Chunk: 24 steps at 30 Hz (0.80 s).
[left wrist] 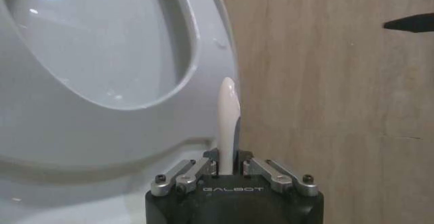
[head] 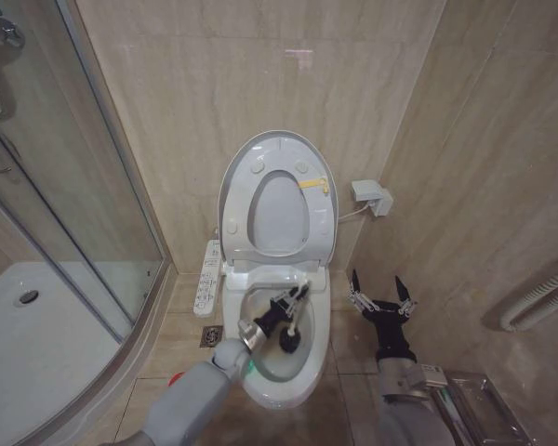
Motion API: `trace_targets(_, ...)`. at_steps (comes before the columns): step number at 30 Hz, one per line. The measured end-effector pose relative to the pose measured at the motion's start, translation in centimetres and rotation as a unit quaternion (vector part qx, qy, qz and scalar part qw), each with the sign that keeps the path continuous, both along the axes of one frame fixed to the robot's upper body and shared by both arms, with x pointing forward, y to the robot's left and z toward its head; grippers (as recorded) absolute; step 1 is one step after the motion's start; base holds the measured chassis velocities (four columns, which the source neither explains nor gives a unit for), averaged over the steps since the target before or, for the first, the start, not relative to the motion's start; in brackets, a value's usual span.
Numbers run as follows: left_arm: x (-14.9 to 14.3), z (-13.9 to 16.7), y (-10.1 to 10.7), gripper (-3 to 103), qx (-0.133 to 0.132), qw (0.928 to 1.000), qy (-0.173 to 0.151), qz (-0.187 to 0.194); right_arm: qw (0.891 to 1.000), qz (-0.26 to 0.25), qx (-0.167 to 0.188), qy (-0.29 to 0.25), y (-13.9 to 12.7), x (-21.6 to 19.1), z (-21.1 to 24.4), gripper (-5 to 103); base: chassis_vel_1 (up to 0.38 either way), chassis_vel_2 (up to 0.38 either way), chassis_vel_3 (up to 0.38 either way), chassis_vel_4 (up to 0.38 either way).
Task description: Open the toilet lid, clean the toilet bowl with a toilet brush, close the toilet lid, and flush.
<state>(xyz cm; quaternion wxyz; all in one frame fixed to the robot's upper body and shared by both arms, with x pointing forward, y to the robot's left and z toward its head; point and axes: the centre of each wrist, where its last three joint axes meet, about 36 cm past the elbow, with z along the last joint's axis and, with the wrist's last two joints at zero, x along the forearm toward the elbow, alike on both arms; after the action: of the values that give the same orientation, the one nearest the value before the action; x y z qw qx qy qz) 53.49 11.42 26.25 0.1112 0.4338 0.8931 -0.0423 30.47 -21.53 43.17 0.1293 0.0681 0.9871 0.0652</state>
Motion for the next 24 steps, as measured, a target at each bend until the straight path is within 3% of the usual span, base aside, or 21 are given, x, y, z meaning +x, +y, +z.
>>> trace_targets(3, 0.4, 0.3, -0.1, 17, -0.001, 1.0, -0.003, 0.002, 1.0, 0.0, 0.0, 0.0, 0.0, 0.0, 0.0, 100, 0.0, 0.0, 0.0, 0.0)
trace_targets(8, -0.3, 0.0, -2.3, 17, -0.012, 0.9999, 0.001, -0.01, 1.0, 0.0, 0.0, 0.0, 0.0, 0.0, 0.0, 100, 0.0, 0.0, 0.0, 0.0)
trace_targets(12, -2.4, -0.6, -4.6, 17, -0.026, 0.9992, 0.005, -0.03, 1.0, 0.0, 0.0, 0.0, 0.0, 0.0, 0.0, 100, 0.0, 0.0, 0.0, 0.0)
trace_targets(14, -3.0, -0.7, -4.9, 17, -0.027, 0.9989, 0.006, -0.038, 1.0, 0.0, 0.0, 0.0, 0.0, 0.0, 0.0, 100, 0.0, 0.0, 0.0, 0.0)
trace_targets(17, -3.7, -0.9, -4.6, 17, -0.025, 0.9986, 0.006, -0.046, 1.0, 0.0, 0.0, 0.0, 0.0, 0.0, 0.0, 100, 0.0, 0.0, 0.0, 0.0)
trace_targets(24, -1.7, -1.2, -0.3, 17, 0.007, 0.9997, 0.001, -0.022, 1.0, 0.0, 0.0, 0.0, 0.0, 0.0, 0.0, 100, 0.0, 0.0, 0.0, 0.0)
